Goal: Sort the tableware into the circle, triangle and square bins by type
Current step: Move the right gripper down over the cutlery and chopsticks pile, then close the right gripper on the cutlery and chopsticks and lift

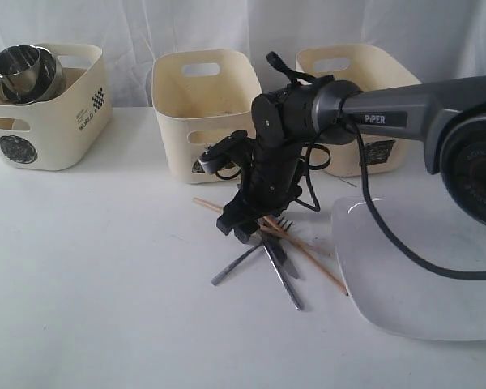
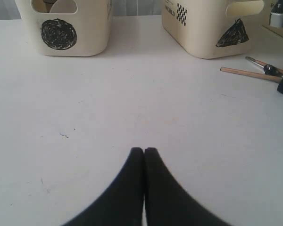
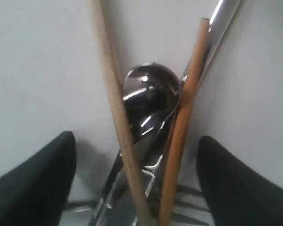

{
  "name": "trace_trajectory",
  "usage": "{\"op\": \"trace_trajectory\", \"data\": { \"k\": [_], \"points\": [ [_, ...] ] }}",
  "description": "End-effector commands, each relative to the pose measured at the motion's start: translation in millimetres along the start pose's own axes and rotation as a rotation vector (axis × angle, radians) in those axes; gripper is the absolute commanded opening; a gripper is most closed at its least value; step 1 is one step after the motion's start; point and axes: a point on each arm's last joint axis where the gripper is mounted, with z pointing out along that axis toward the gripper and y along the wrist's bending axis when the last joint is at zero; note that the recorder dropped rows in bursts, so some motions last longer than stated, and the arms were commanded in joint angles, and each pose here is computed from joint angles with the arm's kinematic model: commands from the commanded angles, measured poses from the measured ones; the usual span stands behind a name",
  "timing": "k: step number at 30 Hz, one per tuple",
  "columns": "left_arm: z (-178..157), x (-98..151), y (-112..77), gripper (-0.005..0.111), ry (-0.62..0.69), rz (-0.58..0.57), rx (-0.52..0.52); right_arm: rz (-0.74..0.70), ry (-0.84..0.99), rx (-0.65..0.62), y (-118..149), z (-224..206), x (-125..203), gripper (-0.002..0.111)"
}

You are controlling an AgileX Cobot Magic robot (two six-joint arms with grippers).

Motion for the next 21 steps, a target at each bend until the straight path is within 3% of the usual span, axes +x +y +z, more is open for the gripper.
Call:
{"op": "trace_trajectory", "data": {
  "k": [1, 4, 9, 10, 15, 21],
  "points": [
    [0, 1, -0.2, 0.000, -0.002, -0.005, 0.004, 0.026, 0.032, -0.005, -7, 11, 5, 0.068],
    [0, 1, -0.2, 0.000, -0.002, -0.005, 0.004, 0.034, 0.057, -0.035, -4, 13, 7, 0.058],
    [0, 1, -0.2, 0.000, -0.002, -0.005, 0.004, 0.109, 0.062, -0.128, 4, 11, 7, 0.004],
    [0, 1, -0.2, 0.000, -0.002, -0.005, 0.004, 0.128, 0.052, -0.148, 6, 9, 5, 0.000],
    [0, 1, -0.2, 0.000, -0.002, -0.005, 0.004, 0.114, -0.035, -0.147, 13, -26, -4, 0.000],
    [0, 1, -0.2, 0.000, -0.002, -0.005, 0.004, 0.095, -0.254, -0.134, 17, -107, -16, 0.000]
  ]
}}
